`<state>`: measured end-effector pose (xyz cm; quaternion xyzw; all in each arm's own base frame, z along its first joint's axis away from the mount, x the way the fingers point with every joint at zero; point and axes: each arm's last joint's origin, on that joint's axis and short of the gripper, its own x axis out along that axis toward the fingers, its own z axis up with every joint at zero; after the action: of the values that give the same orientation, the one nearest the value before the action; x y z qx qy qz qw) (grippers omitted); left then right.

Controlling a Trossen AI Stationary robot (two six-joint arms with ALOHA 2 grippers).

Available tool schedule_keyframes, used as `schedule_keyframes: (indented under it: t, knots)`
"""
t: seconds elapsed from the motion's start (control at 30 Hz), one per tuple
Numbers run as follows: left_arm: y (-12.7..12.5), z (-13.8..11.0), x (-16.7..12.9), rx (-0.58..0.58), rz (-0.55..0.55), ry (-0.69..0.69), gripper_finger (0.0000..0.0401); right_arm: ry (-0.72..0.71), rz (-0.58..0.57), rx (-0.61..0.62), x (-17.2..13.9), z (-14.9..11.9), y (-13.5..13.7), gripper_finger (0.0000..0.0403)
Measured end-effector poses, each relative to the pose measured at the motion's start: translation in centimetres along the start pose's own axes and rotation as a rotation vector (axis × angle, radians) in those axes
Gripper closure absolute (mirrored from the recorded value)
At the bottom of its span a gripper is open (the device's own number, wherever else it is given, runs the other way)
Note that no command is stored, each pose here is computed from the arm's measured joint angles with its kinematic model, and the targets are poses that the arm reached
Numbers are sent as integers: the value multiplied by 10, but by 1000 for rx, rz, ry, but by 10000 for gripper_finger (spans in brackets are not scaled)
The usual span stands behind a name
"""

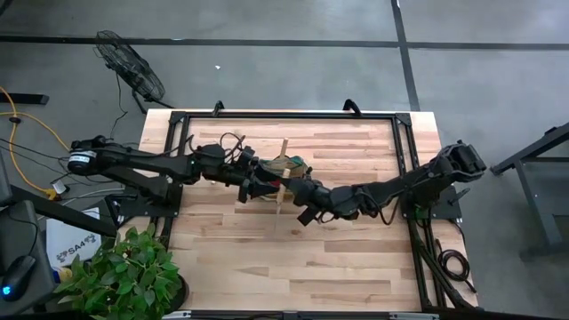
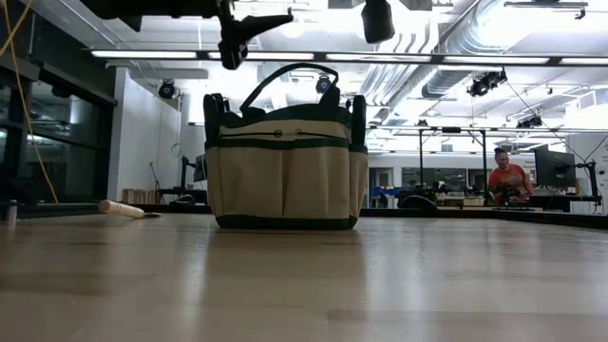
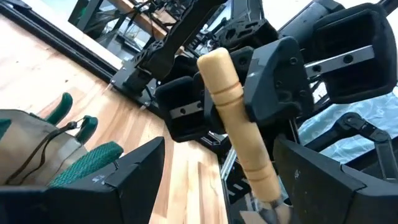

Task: Pick & Place Garden tools in Gardening bag
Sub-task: Put the right light brown trowel into the light brown gardening bag

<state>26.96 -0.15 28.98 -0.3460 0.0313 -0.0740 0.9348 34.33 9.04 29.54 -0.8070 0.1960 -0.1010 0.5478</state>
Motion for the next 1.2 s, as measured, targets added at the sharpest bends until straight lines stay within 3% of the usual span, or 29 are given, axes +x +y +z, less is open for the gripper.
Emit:
schedule_keyframes:
  t: [0.6,1.03,1.2]
  knots:
    - [3,-1,24,-1,-74,47,116,-13,17,20,13,0,11,342]
    - [5,-5,26,-13,-93,125,284,74,34,28,11,0,10,342]
    - [7,-7,26,-29,-73,153,327,66,41,15,11,1,11,342]
